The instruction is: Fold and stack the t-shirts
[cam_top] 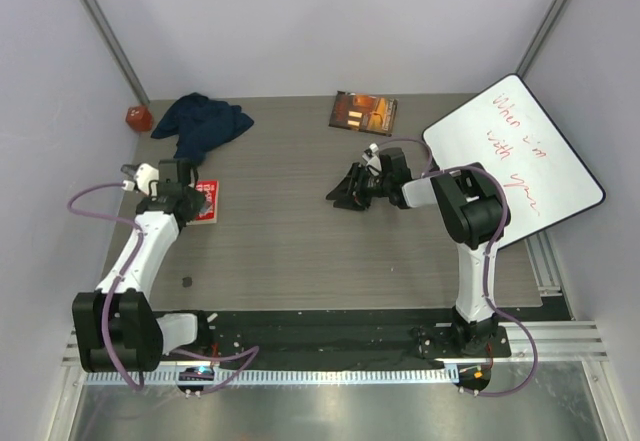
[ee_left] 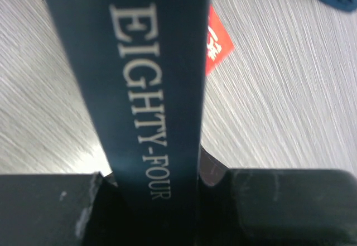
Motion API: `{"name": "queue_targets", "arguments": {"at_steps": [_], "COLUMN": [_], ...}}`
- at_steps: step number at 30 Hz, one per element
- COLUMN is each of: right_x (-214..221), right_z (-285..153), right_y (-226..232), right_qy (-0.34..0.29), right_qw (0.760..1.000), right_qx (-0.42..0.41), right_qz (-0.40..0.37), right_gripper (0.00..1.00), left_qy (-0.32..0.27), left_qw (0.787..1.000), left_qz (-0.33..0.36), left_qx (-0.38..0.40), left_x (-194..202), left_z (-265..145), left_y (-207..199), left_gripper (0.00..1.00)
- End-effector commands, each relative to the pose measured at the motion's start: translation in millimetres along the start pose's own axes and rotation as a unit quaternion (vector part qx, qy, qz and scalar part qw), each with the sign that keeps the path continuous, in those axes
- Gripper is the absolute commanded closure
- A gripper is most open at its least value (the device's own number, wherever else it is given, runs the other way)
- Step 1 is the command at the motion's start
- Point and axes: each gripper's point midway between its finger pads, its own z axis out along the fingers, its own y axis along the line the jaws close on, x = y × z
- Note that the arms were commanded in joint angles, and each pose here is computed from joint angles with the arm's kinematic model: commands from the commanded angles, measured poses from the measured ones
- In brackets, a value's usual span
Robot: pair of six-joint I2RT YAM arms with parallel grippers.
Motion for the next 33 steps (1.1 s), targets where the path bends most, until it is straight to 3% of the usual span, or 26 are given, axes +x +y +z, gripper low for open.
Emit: {"name": "queue_targets", "arguments": {"at_steps": [1,12,19,26,33], "right_x": [0.8,-1.9,0.0,-2.7,-1.6], "right_z": [-7.4,-2.2,1.6,1.0,-0.2], "right_y": [14.7,12.1,11.0,14.1,15.1], "right_qy": [0.001,0.009,0.013,0.017,0.016], "right_qw": [1.000,1.000,1.000,1.000,1.000], "right_qx": [-0.010,-0.004,-0.012,-0.007,-0.010], "right_qz": [-0.022,-0.022,-0.015,-0.024,-0.025], "right_gripper": [0.51,0.51,0.51,0.51,0.51], "left_qy": [-0.080,-0.048,-0.059,-0.011,-0.006], "left_qw": [0.994,0.994,0.993,0.994,0.996], "left_qz": [-0.064,-0.066,-0.083,-0.099,-0.082], "left_qx": [0.048,0.067,0.057,0.034,-0.016], "left_x": [-63.9,-73.4,-81.6,-51.8,-25.8], "left_z": [7.0,31.7,38.1,66.0,85.5], "left_y": [-33.1,-60.6,-64.5,-58.9,-44.2], "left_gripper": [1.00,1.00,1.00,1.00,1.00]}}
